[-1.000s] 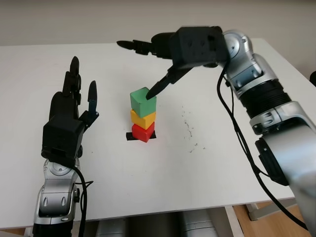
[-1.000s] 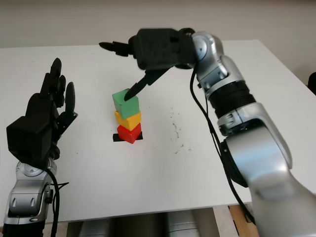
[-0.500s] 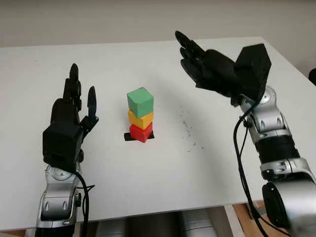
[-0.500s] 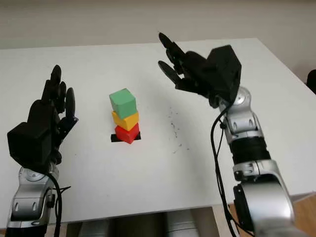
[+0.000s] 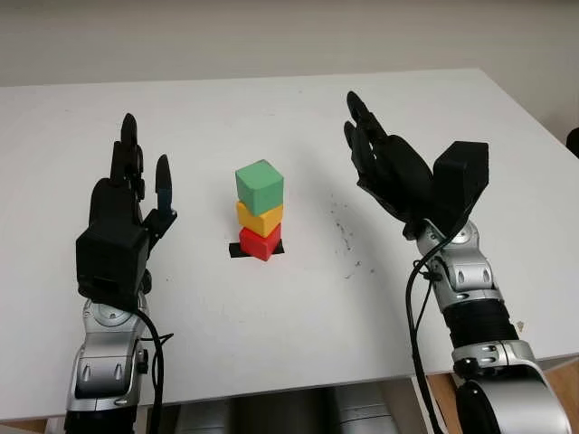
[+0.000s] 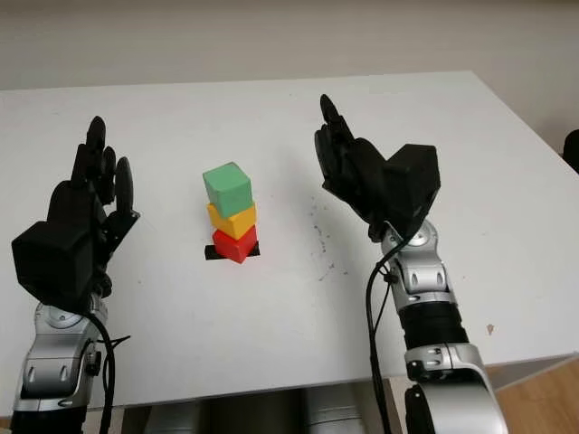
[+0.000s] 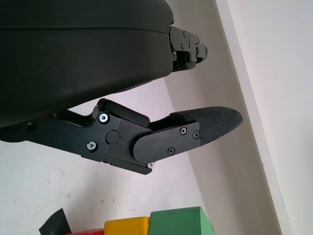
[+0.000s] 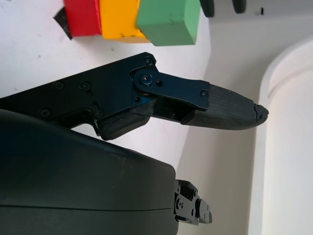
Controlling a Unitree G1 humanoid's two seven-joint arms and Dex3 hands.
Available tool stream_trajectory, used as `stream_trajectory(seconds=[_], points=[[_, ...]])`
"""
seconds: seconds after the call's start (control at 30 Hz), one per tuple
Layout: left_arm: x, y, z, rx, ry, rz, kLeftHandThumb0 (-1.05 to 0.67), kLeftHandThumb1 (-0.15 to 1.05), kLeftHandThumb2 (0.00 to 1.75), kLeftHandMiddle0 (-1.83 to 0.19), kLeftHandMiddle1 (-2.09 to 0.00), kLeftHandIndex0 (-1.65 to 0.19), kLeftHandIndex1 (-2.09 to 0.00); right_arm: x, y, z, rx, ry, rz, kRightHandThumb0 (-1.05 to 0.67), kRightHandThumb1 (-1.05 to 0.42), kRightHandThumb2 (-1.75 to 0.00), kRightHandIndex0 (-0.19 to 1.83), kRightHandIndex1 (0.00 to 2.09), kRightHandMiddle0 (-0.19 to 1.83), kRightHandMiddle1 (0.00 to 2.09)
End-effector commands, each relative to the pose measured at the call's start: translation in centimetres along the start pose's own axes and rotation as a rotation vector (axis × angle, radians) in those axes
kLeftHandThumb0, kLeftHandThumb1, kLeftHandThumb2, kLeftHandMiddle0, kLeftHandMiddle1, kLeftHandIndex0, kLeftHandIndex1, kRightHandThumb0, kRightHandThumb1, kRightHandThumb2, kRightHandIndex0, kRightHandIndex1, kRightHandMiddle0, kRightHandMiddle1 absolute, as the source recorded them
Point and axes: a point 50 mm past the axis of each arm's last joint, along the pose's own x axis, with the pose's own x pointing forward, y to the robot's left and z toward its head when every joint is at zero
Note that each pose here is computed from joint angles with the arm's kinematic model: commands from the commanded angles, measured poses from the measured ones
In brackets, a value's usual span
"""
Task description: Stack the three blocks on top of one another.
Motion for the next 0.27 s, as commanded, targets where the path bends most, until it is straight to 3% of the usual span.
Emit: stream_trajectory(seconds=[0.0,0.23], points=[[0.3,-0.4,0.4,-0.016,-0.02,-0.001,-0.72,1.05,0.69,-0.02,-0.05,0.0,-0.05,0.0,0.4,0.2,0.011,-0.038,-0.025,-0.94,-1.05,-0.74,-0.19,0.0,-0.19,0.0],[0.1,-0.7,0.3,-0.016,-0.016,-0.005,-0.72,1.05,0.69,-0.01,-0.05,-0.01,-0.05,-0.2,1.6,-0.3,0.053,-0.041,-0.039,-0.95,-1.05,-0.76,-0.19,0.0,-0.19,0.0]])
